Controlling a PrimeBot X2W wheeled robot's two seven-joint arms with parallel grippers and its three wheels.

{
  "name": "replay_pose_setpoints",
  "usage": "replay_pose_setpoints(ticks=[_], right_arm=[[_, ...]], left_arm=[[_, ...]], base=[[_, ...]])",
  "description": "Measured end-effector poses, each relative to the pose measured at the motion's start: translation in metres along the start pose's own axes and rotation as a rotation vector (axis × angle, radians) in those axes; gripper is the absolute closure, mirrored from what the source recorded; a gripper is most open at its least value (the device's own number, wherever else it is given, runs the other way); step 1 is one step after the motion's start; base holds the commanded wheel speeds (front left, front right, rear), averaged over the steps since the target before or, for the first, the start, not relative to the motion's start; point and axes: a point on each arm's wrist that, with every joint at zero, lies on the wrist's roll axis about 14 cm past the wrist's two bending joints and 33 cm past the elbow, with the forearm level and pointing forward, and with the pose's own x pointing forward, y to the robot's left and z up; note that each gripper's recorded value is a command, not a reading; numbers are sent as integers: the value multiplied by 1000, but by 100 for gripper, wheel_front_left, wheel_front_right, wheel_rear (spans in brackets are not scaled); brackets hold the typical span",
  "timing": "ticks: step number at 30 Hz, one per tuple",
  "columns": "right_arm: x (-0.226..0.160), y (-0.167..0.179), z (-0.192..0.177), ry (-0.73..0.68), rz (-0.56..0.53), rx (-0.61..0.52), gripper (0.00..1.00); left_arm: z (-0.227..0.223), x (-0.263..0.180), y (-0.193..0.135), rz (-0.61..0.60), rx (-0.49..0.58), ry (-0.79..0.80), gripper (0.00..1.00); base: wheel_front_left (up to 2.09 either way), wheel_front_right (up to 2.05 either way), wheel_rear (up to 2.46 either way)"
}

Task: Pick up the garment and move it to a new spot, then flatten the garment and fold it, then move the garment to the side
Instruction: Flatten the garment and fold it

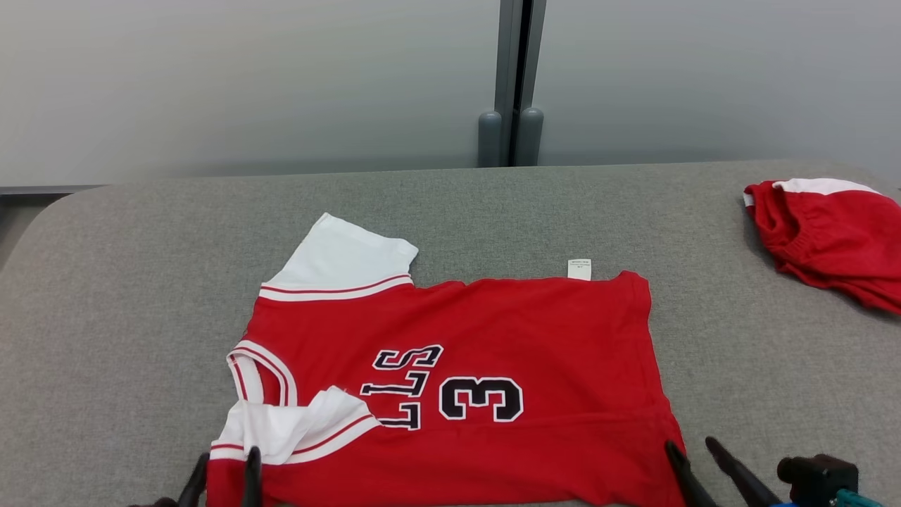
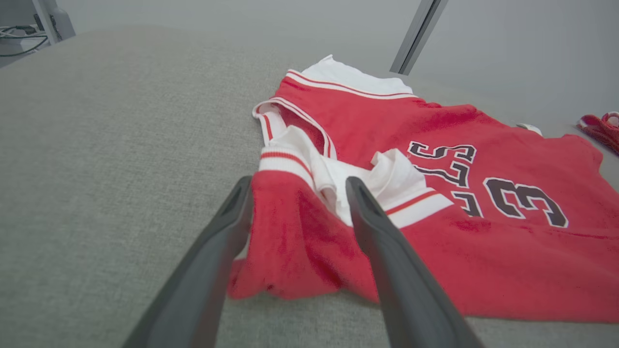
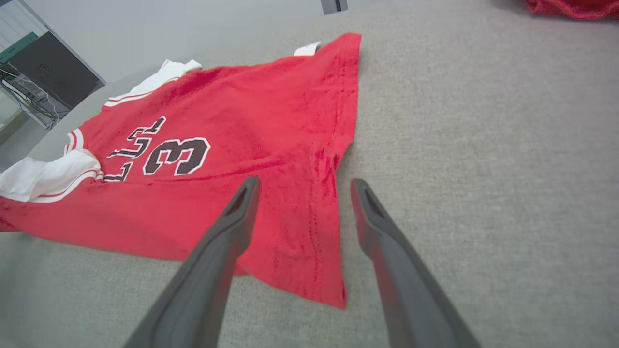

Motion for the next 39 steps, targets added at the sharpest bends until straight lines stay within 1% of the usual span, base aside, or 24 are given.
replay_pose_setpoints(ticks=[2, 5, 8, 12, 14, 17, 18, 20, 22, 28, 33, 39], right_arm=[[4, 0, 20, -76, 1, -30, 0], [9, 3, 44, -180, 0, -40, 0], [13, 7, 64, -271, -1, -57, 0], [18, 6, 76, -345, -18, -55, 0], [19, 3, 81, -367, -29, -91, 0], [24, 1, 80, -371, -42, -117, 0], [25, 2, 78, -366, -42, -125, 0], [27, 4, 71, -346, -41, -139, 0], [28, 5, 67, -334, -41, -151, 0], [25, 10, 73, -362, -46, -169, 0], [18, 13, 65, -345, -45, -211, 0], [17, 18, 65, -345, -35, -240, 0]], left_arm=[[17, 7, 1, -2, 30, -53, 0], [43, 15, -2, 2, 34, -135, 0], [77, 20, -4, 9, 61, -242, 0], [95, 23, -3, 28, 78, -305, 0], [104, 24, -1, 42, 107, -330, 0], [111, 26, 2, 57, 151, -349, 0], [109, 26, 3, 58, 173, -342, 0], [104, 26, 8, 73, 174, -327, 0], [99, 26, 9, 77, 210, -312, 0], [94, 22, 10, 79, 251, -299, 0], [92, 18, 11, 78, 262, -295, 0], [85, 14, 14, 92, 278, -277, 0]], base=[[0, 0, 0], [0, 0, 0], [0, 0, 0], [0, 0, 0], [0, 0, 0], [0, 0, 0], [0, 0, 0], [0, 0, 0], [0, 0, 0], [0, 0, 0], [0, 0, 0], [0, 0, 0]])
